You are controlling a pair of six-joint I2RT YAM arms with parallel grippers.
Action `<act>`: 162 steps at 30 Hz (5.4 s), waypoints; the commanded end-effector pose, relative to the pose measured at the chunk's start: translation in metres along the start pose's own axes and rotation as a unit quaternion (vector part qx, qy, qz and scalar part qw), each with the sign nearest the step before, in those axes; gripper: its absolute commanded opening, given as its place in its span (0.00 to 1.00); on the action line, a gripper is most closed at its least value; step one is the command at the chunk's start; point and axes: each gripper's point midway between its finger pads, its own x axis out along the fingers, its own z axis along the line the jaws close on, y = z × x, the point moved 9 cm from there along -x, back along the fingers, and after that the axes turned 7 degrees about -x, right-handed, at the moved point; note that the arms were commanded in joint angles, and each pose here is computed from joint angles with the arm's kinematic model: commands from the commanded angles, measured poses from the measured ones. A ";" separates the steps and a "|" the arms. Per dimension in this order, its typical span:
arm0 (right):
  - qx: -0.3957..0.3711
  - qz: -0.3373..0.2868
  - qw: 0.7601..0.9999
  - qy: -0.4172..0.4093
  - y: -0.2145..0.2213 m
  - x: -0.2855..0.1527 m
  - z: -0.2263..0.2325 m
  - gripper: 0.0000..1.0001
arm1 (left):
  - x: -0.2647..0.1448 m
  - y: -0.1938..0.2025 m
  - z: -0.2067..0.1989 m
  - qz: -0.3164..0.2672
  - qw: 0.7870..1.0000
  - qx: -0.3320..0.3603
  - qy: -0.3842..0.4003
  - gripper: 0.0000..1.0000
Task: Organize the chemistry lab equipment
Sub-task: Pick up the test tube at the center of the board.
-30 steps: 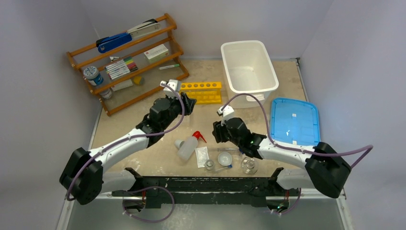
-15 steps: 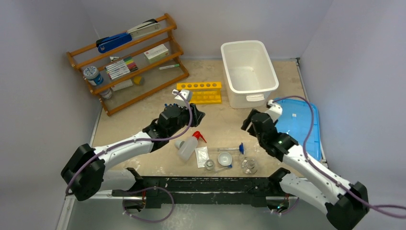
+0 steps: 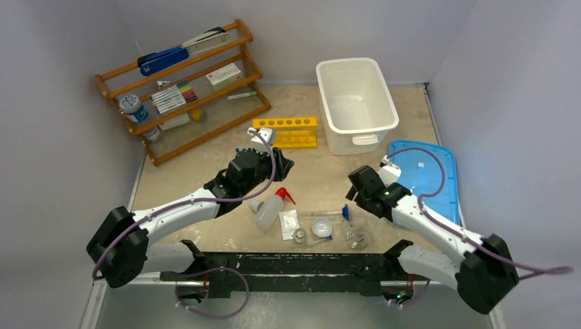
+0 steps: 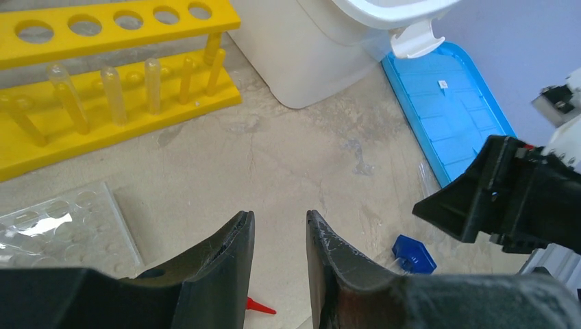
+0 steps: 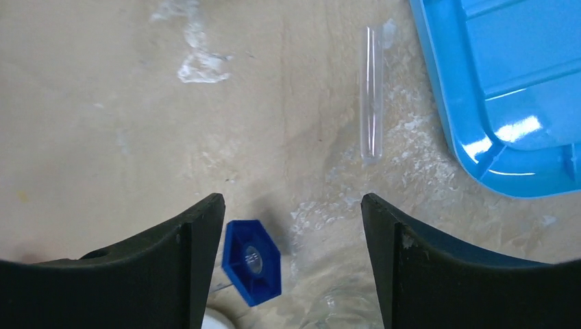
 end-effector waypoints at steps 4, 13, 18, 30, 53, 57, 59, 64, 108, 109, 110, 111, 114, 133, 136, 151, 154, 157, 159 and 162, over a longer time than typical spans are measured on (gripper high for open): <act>0.033 -0.008 0.997 0.072 -0.008 0.006 0.003 0.80 | -0.002 -0.024 -0.010 -0.047 0.999 0.015 0.005 0.33; 0.046 -0.016 0.992 0.114 -0.018 0.014 -0.007 0.78 | 0.001 -0.016 -0.014 -0.036 0.999 -0.007 0.034 0.33; 0.031 -0.003 0.989 0.148 -0.033 0.031 -0.012 0.82 | -0.001 -0.020 -0.013 -0.040 0.999 0.004 0.028 0.33; 0.030 0.022 0.994 0.105 -0.030 0.055 -0.005 0.69 | -0.001 -0.013 -0.007 -0.030 0.999 0.019 0.017 0.33; 0.024 0.030 0.995 0.092 -0.013 0.078 0.003 0.34 | 0.000 -0.009 -0.003 -0.028 0.999 0.018 0.005 0.33; 0.011 0.025 0.997 0.070 -0.012 0.076 0.009 0.17 | 0.000 -0.010 -0.004 -0.030 0.999 0.012 0.009 0.33; -0.003 0.021 0.998 0.061 -0.010 0.073 0.012 0.08 | -0.001 -0.013 -0.006 -0.031 0.999 0.008 0.011 0.33; -0.048 -0.015 0.997 0.057 -0.009 0.055 0.024 0.00 | -0.004 -0.021 -0.013 -0.037 0.999 -0.005 0.021 0.33; -0.276 -0.199 0.762 -0.551 -0.049 -0.137 0.113 0.00 | -0.012 -0.064 -0.057 -0.027 0.936 -0.116 0.332 0.40; -0.276 -0.199 0.761 -0.552 -0.049 -0.137 0.115 0.00 | -0.011 -0.066 -0.058 -0.029 0.935 -0.116 0.335 0.40; -0.277 -0.198 0.761 -0.552 -0.048 -0.138 0.116 0.00 | -0.009 -0.066 -0.058 -0.026 0.933 -0.116 0.339 0.41; -0.277 -0.199 0.760 -0.553 -0.048 -0.139 0.116 0.00 | -0.008 -0.068 -0.060 -0.023 0.932 -0.115 0.343 0.40; -0.277 -0.204 0.757 -0.555 -0.050 -0.144 0.116 0.00 | -0.008 -0.068 -0.062 -0.019 0.929 -0.117 0.351 0.41; -0.271 -0.252 0.779 -0.506 -0.071 -0.161 0.092 0.00 | -0.028 -0.066 -0.070 -0.008 0.899 -0.134 0.417 0.44; -0.271 -0.252 0.779 -0.506 -0.071 -0.161 0.092 0.00 | -0.027 -0.063 -0.072 0.001 0.894 -0.134 0.427 0.40; -0.274 -0.255 0.776 -0.508 -0.073 -0.163 0.093 0.00 | -0.019 -0.053 -0.074 0.026 0.895 -0.134 0.425 0.18; -0.275 -0.253 0.777 -0.507 -0.072 -0.162 0.095 0.00 | -0.019 -0.055 -0.075 0.022 0.896 -0.137 0.423 0.15; -0.273 -0.253 0.780 -0.503 -0.072 -0.161 0.095 0.00 | -0.018 -0.056 -0.075 0.017 0.897 -0.147 0.417 0.09; -0.271 -0.255 0.782 -0.500 -0.073 -0.160 0.094 0.08 | -0.017 -0.056 -0.075 0.016 0.896 -0.155 0.417 0.06; -0.268 -0.259 0.784 -0.497 -0.073 -0.160 0.092 0.20 | -0.016 -0.057 -0.075 0.011 0.890 -0.173 0.422 0.03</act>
